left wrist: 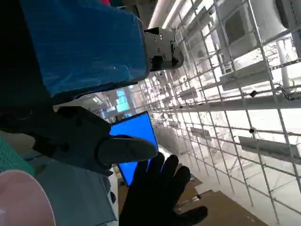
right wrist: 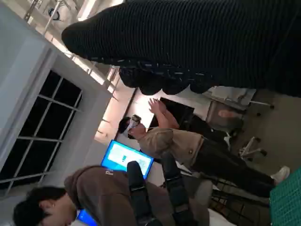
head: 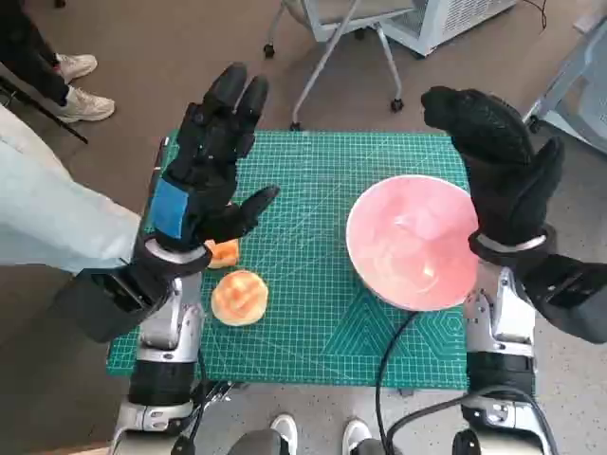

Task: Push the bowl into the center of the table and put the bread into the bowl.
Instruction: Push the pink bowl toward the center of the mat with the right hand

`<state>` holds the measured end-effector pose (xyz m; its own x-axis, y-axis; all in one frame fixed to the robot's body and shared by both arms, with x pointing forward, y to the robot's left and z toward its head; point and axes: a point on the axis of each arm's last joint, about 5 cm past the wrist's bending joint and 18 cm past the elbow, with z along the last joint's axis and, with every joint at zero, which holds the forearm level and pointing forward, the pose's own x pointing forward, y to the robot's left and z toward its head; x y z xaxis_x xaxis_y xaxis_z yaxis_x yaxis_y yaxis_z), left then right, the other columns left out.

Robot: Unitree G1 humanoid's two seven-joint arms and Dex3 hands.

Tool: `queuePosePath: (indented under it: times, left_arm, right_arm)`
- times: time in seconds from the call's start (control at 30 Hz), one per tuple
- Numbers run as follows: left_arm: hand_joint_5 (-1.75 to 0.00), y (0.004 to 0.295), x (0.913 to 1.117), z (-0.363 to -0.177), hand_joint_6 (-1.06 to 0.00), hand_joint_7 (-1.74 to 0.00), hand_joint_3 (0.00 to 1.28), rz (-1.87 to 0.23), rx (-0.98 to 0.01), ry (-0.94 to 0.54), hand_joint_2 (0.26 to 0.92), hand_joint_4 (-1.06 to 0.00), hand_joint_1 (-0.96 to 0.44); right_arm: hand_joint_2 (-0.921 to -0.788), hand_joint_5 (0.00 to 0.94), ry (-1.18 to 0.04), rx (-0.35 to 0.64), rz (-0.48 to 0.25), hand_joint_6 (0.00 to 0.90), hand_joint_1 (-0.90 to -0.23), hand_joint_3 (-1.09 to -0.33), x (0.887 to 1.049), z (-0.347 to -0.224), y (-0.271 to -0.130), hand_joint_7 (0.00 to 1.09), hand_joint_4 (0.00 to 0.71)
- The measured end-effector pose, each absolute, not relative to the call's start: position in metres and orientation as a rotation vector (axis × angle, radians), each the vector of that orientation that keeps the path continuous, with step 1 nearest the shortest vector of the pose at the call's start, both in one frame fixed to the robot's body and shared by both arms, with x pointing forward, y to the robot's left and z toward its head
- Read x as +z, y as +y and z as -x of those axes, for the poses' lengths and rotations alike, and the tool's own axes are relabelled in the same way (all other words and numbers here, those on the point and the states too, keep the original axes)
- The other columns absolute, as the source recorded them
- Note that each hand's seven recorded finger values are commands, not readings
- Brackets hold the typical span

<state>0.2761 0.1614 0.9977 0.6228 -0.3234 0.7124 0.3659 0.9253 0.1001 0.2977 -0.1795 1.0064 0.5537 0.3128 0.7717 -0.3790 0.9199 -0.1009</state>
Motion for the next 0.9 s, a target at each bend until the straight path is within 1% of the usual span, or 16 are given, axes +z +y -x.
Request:
queuePosePath:
  times: [0.9]
  left_arm:
    - [0.0, 0.1612, 0.9996, -0.2759, 0.0, -0.36, 0.38, 0.08, -0.423, -0.794, 0.921, -0.11, -0.43]
  right_arm:
    - [-0.921, 0.003, -0.9, 0.405, -0.08, 0.079, -0.671, -0.701, 1.0056, -0.2973, -0.1797, 0.45, 0.193]
